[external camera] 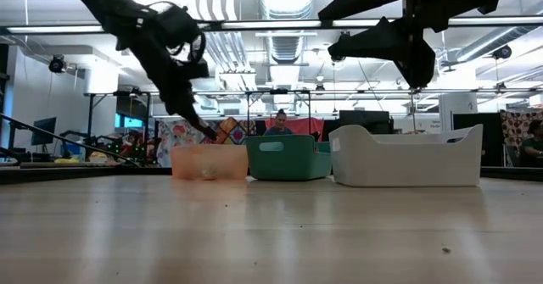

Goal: Sort candy
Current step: Put the brown chocolate bar into the orange bin, then return to Home Position

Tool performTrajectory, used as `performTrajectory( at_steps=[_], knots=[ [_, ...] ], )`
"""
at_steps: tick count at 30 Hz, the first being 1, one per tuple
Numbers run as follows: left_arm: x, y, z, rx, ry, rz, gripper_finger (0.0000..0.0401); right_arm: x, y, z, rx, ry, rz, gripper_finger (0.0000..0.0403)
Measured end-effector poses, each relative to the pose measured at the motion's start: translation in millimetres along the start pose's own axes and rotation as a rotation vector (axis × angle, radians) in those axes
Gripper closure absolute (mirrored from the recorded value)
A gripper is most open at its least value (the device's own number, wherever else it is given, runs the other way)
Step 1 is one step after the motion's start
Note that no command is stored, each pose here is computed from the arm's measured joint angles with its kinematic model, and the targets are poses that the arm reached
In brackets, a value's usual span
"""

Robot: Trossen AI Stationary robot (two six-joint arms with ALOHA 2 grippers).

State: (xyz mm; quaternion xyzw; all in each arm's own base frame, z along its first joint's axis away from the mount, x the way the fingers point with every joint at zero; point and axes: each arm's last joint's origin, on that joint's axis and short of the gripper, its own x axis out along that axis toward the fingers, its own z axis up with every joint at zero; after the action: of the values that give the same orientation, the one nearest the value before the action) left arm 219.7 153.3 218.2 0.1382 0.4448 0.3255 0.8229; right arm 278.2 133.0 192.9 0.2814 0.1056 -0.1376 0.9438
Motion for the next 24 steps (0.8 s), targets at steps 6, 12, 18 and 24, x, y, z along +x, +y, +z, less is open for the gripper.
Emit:
performTrajectory(
  at_steps=[6, 12, 18, 24],
  knots=[
    [20, 8, 6, 0.008, 0.082, -0.008, 0.0392, 0, 0, 0, -0.001, 0.0, 0.0, 0.0218],
    [36, 4, 6, 0.023, 0.14, -0.028, 0.0362, 0, 0, 0, -0.001, 0.001, 0.001, 0.0218],
    [39, 2, 5, 0.025, 0.151, -0.031, 0.0325, 0, 0, 0, -0.001, 0.001, 0.001, 0.0218],
    [32, 5, 6, 0.011, 0.142, -0.023, 0.0294, 0, 0, 0, -0.001, 0.001, 0.0, 0.0218]
  ],
)
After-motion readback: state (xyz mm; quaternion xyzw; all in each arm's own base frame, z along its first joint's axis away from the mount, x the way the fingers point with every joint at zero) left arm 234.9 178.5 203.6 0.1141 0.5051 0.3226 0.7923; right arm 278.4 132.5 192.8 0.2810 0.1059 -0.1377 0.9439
